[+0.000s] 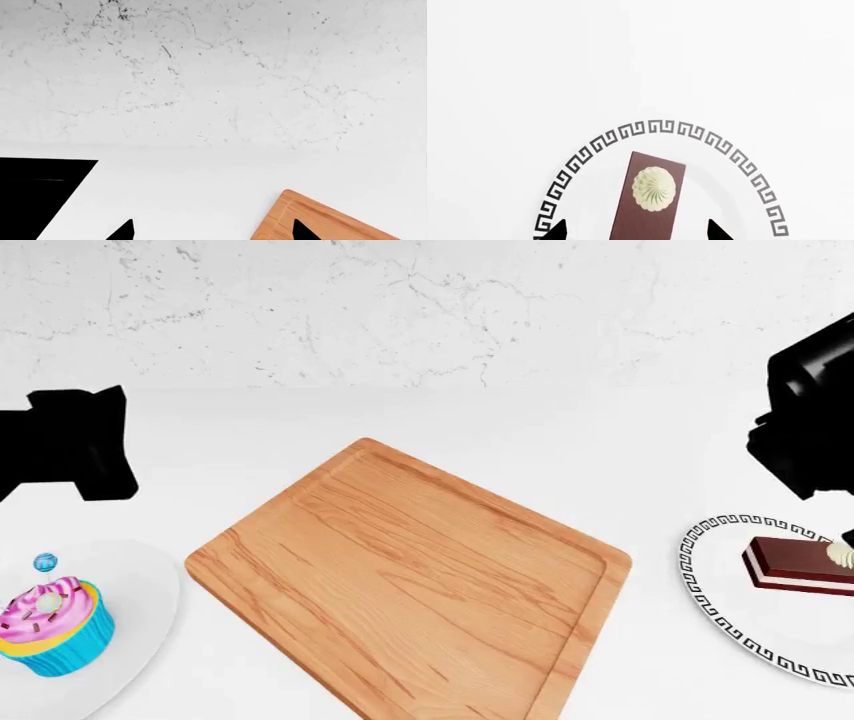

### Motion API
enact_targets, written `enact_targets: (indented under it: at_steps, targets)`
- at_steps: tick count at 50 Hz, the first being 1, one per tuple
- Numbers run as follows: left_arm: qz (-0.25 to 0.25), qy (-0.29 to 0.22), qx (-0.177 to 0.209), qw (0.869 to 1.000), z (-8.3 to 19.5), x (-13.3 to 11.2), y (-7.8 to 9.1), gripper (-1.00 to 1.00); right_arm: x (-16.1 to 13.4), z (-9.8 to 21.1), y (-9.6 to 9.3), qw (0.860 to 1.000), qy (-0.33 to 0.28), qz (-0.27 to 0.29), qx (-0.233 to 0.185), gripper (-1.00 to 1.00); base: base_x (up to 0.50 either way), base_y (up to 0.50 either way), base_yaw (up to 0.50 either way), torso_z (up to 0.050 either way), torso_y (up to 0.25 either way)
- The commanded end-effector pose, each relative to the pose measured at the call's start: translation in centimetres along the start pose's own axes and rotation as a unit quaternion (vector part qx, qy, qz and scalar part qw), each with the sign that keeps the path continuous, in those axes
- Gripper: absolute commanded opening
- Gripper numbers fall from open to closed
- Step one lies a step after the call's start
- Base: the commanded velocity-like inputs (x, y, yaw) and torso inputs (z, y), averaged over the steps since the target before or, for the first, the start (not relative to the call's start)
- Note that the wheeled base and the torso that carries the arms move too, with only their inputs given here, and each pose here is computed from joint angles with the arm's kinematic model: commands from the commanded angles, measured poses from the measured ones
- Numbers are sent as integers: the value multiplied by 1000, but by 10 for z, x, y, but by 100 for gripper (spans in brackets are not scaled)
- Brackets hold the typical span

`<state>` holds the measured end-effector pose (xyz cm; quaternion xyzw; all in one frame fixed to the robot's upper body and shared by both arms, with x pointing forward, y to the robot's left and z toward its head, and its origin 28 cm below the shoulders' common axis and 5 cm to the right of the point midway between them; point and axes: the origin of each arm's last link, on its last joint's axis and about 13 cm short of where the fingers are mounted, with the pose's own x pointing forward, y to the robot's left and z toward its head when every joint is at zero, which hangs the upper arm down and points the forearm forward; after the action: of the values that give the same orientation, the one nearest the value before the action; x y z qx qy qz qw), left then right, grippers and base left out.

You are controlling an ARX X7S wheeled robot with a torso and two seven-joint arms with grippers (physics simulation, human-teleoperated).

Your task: Move the dessert items from the plate to the tray.

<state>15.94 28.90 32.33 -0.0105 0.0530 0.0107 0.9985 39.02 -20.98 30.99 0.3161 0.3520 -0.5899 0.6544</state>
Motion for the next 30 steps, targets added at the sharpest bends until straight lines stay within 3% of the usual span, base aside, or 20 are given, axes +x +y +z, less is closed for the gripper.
enact_targets:
  at_steps: [1,30]
  targets:
    - [0,-2,0,1000,1,0,0,100,9,-3,0,1000,9,2,-2,100,0,0,0,0,0]
    - [-1,-6,5,1000,5,0,-2,100,24,-9,2,1000,25,2,-17,100,0,0,0,0,0]
